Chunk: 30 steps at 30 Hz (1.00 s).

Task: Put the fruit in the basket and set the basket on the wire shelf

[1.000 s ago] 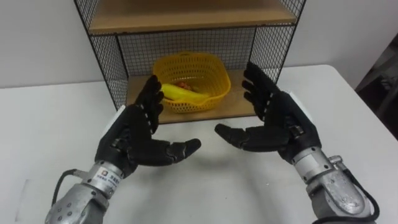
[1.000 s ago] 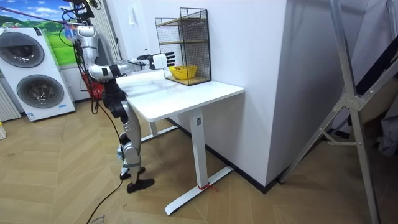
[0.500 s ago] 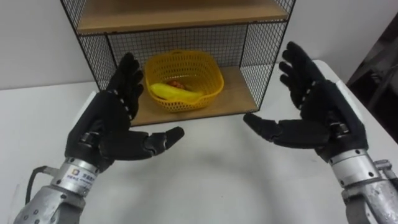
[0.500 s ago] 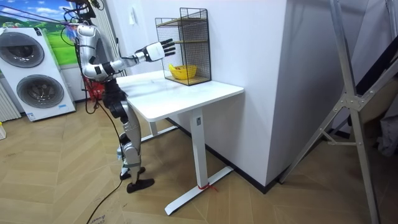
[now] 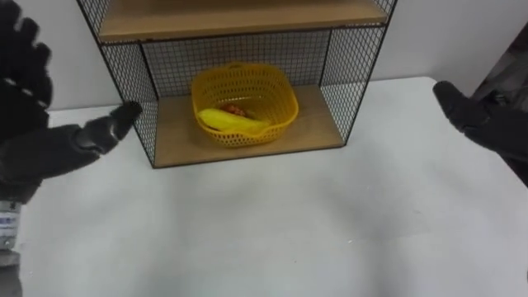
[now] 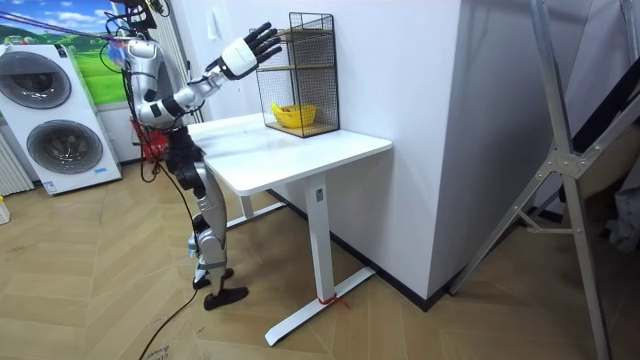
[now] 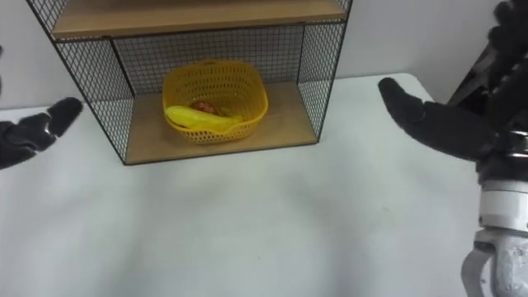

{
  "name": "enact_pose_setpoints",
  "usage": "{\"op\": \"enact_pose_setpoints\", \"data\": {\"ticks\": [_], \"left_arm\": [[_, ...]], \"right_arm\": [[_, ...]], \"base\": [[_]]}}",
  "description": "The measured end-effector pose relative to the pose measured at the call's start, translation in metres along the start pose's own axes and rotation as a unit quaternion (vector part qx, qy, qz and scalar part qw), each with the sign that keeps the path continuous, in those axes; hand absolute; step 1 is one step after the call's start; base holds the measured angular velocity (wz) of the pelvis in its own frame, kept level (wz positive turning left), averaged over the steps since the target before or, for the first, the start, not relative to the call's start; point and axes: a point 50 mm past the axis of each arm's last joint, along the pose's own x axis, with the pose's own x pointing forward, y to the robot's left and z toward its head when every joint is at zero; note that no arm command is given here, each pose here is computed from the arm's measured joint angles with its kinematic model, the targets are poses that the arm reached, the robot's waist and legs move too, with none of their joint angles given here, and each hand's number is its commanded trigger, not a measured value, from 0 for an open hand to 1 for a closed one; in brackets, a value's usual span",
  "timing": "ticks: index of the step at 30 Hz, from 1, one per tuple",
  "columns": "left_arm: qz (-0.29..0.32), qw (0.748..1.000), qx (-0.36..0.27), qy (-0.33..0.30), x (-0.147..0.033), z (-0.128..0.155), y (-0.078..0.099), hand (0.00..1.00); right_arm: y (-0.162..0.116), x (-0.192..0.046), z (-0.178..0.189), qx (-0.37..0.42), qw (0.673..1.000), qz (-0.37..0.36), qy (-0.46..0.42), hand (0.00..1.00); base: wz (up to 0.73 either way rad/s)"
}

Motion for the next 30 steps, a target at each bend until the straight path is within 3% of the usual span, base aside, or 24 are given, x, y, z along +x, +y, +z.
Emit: {"op": "enact_pose_setpoints", "data": {"ticks": [8,16,20,23,26,30], "left_arm": [[0.143,0.987,0.07,-0.038,-0.007,0.024,0.043,0.0],[0.306,0.934,0.135,-0.13,-0.024,0.07,0.088,0.0],[0.365,0.908,0.156,-0.132,-0.037,0.078,0.107,0.0],[0.43,0.881,0.143,-0.139,-0.05,0.085,0.126,0.0],[0.52,0.834,0.125,-0.134,-0.074,0.089,0.15,0.0],[0.642,0.754,0.096,-0.097,-0.114,0.078,0.189,0.0]], "right_arm": [[-0.036,0.006,0.012,-0.109,0.988,-0.105,-0.039,0.0],[-0.092,0.008,0.046,-0.188,0.937,-0.264,-0.128,0.0],[-0.11,0.001,0.053,-0.204,0.913,-0.324,-0.143,0.0],[-0.136,-0.007,0.052,-0.217,0.885,-0.389,-0.136,0.0],[-0.156,-0.016,0.049,-0.23,0.855,-0.448,-0.124,0.0],[-0.191,-0.039,0.038,-0.213,0.814,-0.536,-0.071,0.0]], "base": [[0.0],[0.03],[0.0],[-0.02],[-0.08],[-0.01]]}}
